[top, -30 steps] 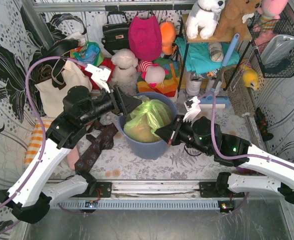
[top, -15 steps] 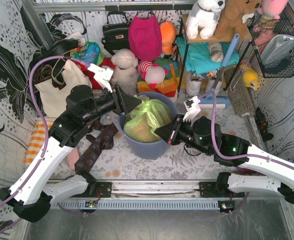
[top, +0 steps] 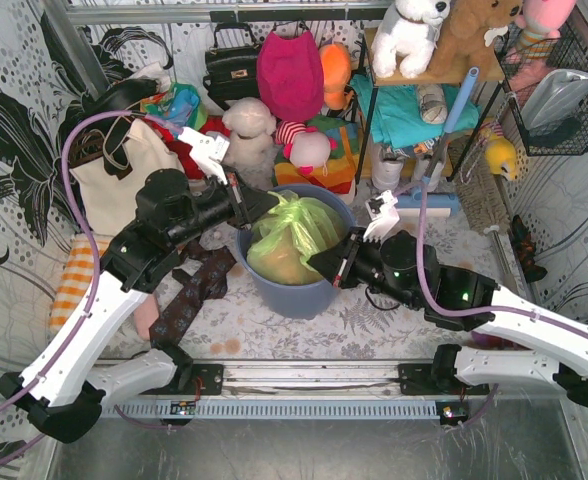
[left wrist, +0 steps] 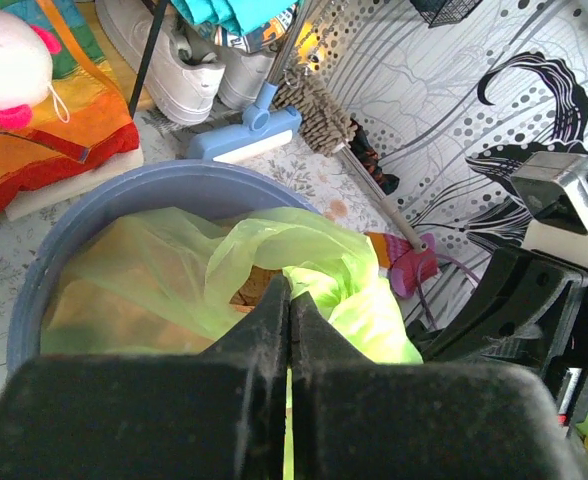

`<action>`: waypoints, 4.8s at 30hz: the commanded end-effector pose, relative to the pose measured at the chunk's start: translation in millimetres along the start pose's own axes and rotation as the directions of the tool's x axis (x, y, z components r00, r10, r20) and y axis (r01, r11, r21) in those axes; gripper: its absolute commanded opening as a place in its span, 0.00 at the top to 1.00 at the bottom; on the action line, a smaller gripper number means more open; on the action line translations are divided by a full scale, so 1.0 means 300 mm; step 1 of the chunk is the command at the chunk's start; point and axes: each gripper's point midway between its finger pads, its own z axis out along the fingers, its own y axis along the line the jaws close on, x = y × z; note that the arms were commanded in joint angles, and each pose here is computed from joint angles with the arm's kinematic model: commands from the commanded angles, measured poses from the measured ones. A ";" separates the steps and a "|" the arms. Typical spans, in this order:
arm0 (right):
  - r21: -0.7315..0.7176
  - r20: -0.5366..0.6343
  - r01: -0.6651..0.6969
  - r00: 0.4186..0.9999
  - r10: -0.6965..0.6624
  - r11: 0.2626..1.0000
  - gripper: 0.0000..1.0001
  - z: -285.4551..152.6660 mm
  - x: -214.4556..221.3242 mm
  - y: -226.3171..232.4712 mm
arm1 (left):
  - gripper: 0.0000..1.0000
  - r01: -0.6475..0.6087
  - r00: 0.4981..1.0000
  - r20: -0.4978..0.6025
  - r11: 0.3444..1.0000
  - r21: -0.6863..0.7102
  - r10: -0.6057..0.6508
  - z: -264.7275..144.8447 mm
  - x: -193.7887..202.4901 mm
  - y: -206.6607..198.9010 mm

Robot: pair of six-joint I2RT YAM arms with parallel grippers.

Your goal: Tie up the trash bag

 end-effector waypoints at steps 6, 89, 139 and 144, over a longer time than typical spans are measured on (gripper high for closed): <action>0.208 0.051 0.115 0.990 -0.128 0.971 1.00 -0.042 -0.134 -0.044 | 1.00 -0.052 0.994 0.092 0.997 -0.060 0.057 -0.013 -0.093 0.015; -0.244 0.183 0.592 0.806 -0.563 0.768 0.51 0.224 -0.515 0.241 | 0.41 -0.366 0.892 0.331 0.921 0.132 0.308 0.014 -0.361 -0.199; -0.300 0.020 0.511 0.847 -0.531 0.805 0.42 0.386 -0.486 0.193 | 0.34 0.647 0.758 -0.192 0.755 0.103 -0.623 -0.131 0.137 -0.266; -0.301 0.013 0.511 0.846 -0.532 0.805 0.37 0.386 -0.481 0.190 | 0.31 0.654 0.752 -0.179 0.752 0.077 -0.635 -0.114 0.157 -0.256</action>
